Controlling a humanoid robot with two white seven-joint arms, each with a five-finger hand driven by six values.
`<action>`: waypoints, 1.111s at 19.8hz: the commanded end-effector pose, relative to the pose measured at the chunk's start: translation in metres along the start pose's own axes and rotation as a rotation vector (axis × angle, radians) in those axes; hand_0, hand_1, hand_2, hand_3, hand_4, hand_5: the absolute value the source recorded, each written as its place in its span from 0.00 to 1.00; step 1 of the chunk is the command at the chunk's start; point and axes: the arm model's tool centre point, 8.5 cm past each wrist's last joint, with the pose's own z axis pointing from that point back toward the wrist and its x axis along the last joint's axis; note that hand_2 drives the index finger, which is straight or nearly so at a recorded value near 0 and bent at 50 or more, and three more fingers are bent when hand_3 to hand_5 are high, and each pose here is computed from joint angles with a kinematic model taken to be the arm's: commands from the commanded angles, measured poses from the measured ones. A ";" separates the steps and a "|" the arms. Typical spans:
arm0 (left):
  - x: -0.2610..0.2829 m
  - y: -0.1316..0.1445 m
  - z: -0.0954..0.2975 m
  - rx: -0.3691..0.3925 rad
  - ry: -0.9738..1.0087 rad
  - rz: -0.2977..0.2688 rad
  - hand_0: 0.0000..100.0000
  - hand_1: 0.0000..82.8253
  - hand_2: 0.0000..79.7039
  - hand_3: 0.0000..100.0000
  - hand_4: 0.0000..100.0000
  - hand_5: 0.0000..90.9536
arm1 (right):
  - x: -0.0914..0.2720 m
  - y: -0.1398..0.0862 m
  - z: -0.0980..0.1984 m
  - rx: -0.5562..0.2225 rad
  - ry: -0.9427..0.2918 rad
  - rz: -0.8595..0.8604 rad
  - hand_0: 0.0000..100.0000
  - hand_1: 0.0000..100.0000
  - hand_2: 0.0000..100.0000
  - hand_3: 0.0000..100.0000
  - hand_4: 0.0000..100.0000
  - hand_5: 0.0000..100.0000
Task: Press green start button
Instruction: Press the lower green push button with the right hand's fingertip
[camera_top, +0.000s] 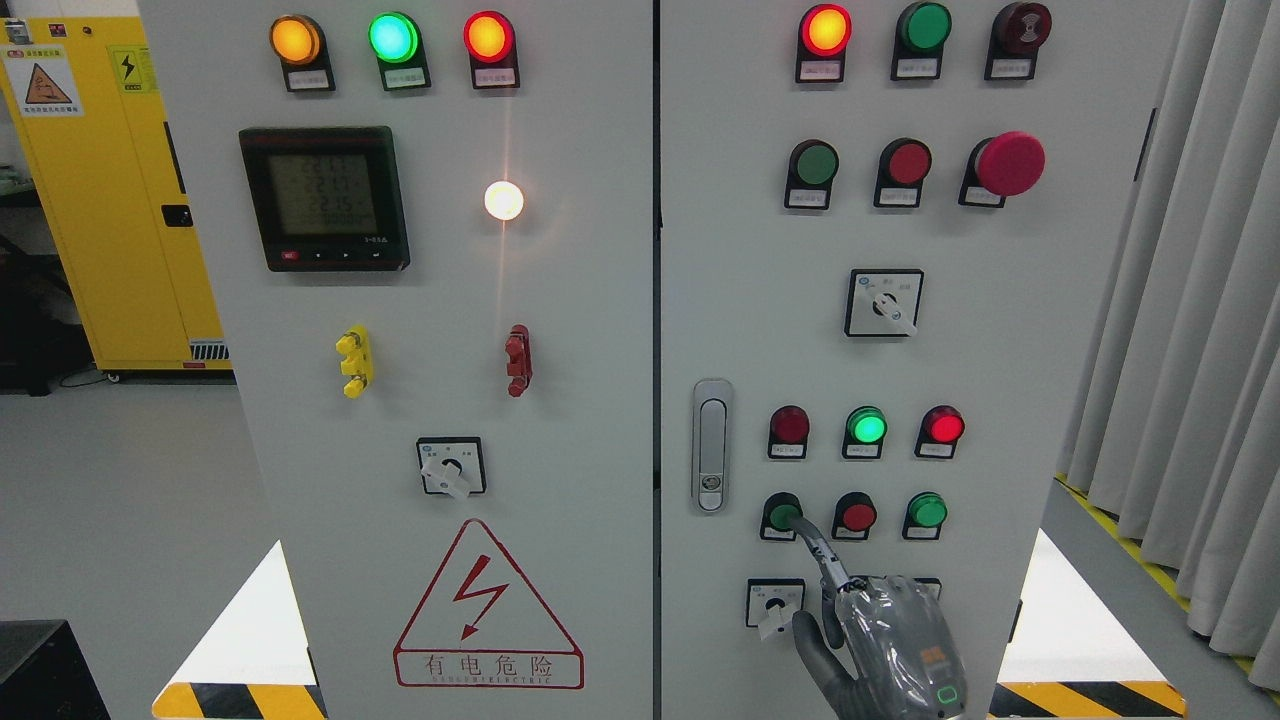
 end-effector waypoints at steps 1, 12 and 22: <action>0.000 0.000 0.000 0.000 -0.001 0.000 0.12 0.67 0.00 0.00 0.00 0.00 | -0.001 0.012 -0.001 0.039 0.017 -0.022 0.67 0.99 0.00 0.96 1.00 1.00; 0.000 0.000 0.000 0.000 -0.001 0.000 0.12 0.67 0.00 0.00 0.00 0.00 | 0.000 0.008 0.000 0.018 0.014 -0.031 0.67 0.98 0.00 0.95 1.00 1.00; 0.000 0.000 0.000 0.000 -0.001 0.000 0.12 0.67 0.00 0.00 0.00 0.00 | 0.018 -0.009 0.001 -0.101 -0.074 -0.153 0.70 0.96 0.00 0.93 1.00 1.00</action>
